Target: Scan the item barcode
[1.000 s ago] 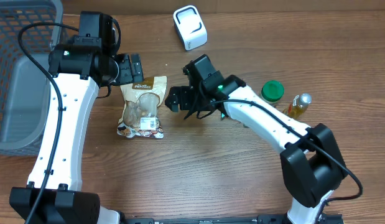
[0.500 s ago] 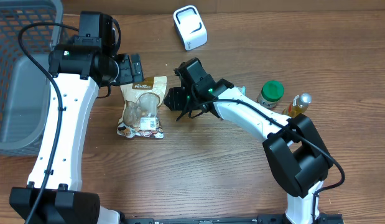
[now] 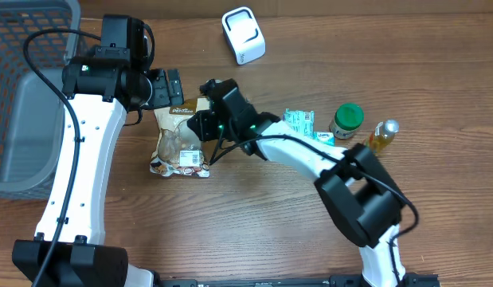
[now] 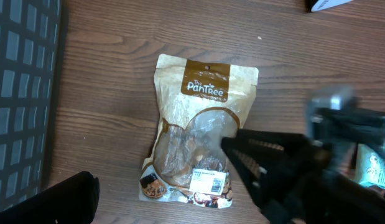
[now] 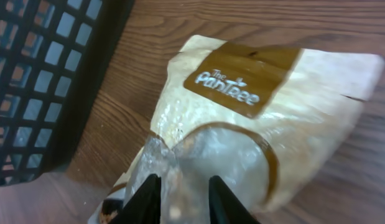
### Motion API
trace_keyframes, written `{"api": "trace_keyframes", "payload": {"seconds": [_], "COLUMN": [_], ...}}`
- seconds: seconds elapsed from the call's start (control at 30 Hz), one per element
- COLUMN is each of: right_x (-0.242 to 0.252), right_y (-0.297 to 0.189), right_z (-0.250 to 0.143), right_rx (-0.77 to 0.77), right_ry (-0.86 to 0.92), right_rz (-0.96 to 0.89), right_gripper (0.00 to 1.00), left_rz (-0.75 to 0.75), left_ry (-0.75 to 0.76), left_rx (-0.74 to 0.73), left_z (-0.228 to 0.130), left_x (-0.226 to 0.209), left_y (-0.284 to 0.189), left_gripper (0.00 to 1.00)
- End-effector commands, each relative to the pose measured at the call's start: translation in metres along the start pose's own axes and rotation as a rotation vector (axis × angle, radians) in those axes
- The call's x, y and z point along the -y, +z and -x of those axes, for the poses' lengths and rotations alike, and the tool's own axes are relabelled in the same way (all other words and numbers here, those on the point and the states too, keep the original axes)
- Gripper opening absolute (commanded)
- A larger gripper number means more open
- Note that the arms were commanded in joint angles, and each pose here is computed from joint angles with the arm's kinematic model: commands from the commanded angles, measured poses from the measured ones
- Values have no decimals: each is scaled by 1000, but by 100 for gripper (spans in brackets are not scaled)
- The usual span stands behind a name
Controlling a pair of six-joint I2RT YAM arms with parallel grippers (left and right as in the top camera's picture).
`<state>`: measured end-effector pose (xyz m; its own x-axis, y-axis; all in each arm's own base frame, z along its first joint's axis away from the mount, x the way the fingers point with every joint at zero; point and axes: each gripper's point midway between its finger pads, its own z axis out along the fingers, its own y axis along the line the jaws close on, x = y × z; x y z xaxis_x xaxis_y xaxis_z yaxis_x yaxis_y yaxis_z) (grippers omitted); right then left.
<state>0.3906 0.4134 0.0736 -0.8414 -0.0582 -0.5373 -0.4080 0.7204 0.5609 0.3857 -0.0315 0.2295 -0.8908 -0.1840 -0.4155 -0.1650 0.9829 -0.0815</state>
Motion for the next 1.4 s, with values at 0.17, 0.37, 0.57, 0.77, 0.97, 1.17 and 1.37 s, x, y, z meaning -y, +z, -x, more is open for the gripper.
{"api": "trace_keyframes", "payload": {"seconds": [0.17, 0.37, 0.57, 0.77, 0.97, 1.17, 1.37], "right_x": [15, 36, 49, 56, 61, 76, 93], "right_y": [30, 35, 33, 32, 30, 24, 5], "right_z": [-10, -24, -32, -40, -47, -51, -48], "right_rx": [12, -19, -47, -76, -103, -136, -166], "right_ry": [-9, 8, 20, 29, 36, 63, 107], "right_rz": [-13, -98, -160, -192, -214, -252, -301], "right_gripper": [22, 23, 22, 22, 22, 20, 19], "left_rz": [-4, -4, -4, -4, -4, -4, -4], "left_ry": [11, 11, 11, 11, 11, 11, 11], "left_rx": [-9, -9, -9, -9, -9, -9, -8], "left_z": [-1, -1, -1, -1, -1, -1, -1], "left_x": [2, 2, 2, 2, 2, 2, 2], "left_y": [3, 3, 3, 3, 3, 3, 3], "left_gripper": [100, 100, 99, 100, 99, 99, 100]}}
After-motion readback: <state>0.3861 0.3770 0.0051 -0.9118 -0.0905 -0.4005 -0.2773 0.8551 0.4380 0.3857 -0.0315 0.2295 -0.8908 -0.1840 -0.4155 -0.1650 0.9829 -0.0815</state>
